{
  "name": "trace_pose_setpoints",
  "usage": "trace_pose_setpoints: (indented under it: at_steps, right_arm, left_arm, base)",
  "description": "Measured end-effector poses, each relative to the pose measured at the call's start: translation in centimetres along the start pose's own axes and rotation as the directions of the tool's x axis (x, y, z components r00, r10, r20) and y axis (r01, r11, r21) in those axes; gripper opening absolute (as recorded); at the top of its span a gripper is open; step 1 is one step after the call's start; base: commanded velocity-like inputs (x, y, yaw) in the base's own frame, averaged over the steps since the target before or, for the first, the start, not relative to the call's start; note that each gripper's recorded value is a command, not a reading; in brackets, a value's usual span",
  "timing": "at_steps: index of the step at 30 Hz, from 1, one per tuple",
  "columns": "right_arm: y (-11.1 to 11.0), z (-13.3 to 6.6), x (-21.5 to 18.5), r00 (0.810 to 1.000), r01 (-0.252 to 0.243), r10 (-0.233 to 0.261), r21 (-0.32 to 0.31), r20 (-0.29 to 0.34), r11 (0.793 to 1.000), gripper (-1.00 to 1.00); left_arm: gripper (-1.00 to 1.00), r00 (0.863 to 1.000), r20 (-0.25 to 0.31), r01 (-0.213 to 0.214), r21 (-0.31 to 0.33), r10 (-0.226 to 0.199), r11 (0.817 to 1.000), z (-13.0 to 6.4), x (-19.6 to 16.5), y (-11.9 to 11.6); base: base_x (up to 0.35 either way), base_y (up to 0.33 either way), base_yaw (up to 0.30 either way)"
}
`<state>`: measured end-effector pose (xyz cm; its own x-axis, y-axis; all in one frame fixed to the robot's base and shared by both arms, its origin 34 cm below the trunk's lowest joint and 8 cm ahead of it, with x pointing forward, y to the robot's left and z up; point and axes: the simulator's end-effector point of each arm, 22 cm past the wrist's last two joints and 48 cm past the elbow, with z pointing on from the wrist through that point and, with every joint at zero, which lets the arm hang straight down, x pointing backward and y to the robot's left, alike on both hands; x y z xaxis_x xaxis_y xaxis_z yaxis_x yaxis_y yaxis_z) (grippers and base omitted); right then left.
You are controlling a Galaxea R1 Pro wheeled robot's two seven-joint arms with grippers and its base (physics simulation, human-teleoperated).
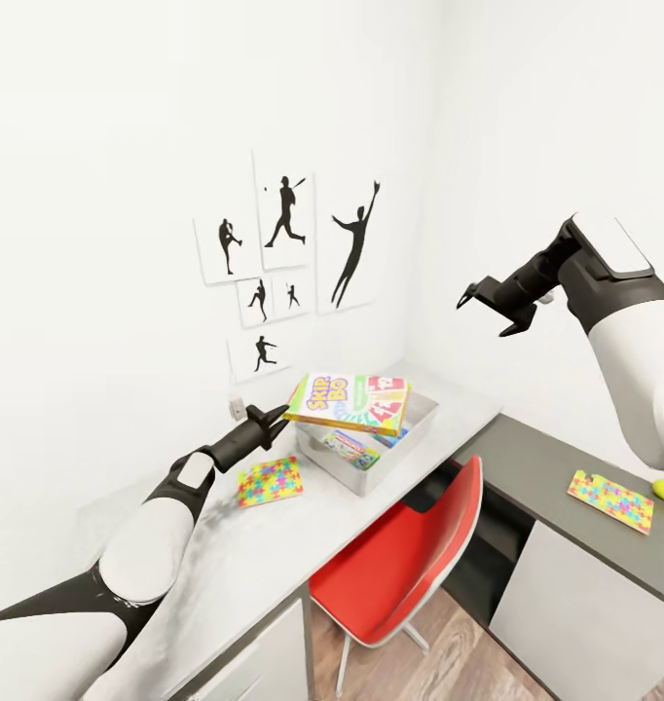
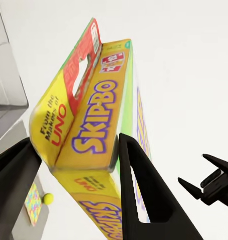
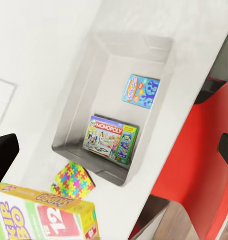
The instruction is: Put all the toys in the child's room - the three board games (two on the bed and one on the table), the two jigsaw puzzles on the table, and the tennis ball on the table - inside the toy box on the table in the child's room.
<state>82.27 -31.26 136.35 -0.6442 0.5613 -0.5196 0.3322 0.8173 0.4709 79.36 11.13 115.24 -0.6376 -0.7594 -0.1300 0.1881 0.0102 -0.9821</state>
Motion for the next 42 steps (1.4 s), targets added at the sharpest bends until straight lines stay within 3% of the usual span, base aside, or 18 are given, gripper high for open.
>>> trace_pose_setpoints:
  at_steps: [12, 17, 22, 27, 30, 42]
  right_arm:
    - [0.1, 0.1, 0.1, 1.000, -0.003, 0.003, 0.000, 0.001, 1.000, 1.00]
    - [0.1, 0.1, 0.1, 1.000, -0.002, 0.002, 0.002, 0.002, 1.000, 1.00]
    - [0.0, 0.2, 0.1, 1.000, -0.001, 0.001, 0.005, 0.002, 1.000, 1.00]
    - [0.0, 0.2, 0.1, 1.000, -0.001, 0.001, 0.006, 0.002, 1.000, 1.00]
    - [0.0, 0.2, 0.1, 1.000, -0.006, 0.006, 0.007, 0.005, 1.000, 1.00]
    - [-0.3, 0.4, 0.1, 1.000, -0.014, 0.014, 0.012, 0.006, 1.000, 1.00]
  left_arm:
    - [-1.00, 1.000, 0.020, -0.015, -0.008, 0.015, 1.000, 0.1, -0.3, 0.2]
    - [-1.00, 0.995, 0.098, -0.012, -0.006, 0.012, 1.000, -0.4, -2.0, 0.5]
    - [-1.00, 0.991, 0.134, 0.001, -0.089, 0.011, 0.996, -0.6, -2.6, 2.5]
    - [-1.00, 0.980, 0.199, 0.022, -0.093, -0.003, 0.995, -0.6, -3.6, 2.7]
    - [-1.00, 0.975, 0.223, 0.030, -0.129, -0.001, 0.991, -0.5, -3.8, 3.5]
    - [-1.00, 0.969, 0.247, 0.031, -0.167, 0.011, 0.986, -0.2, -3.7, 4.3]
  base:
    - [-0.065, -0.104, 0.000]
    - [-0.033, -0.036, 0.014]
    - [-0.049, -0.004, 0.228]
    - [-0.045, -0.001, 0.280]
    - [-0.008, 0.000, 0.288]
    - [0.003, -0.100, 0.290]
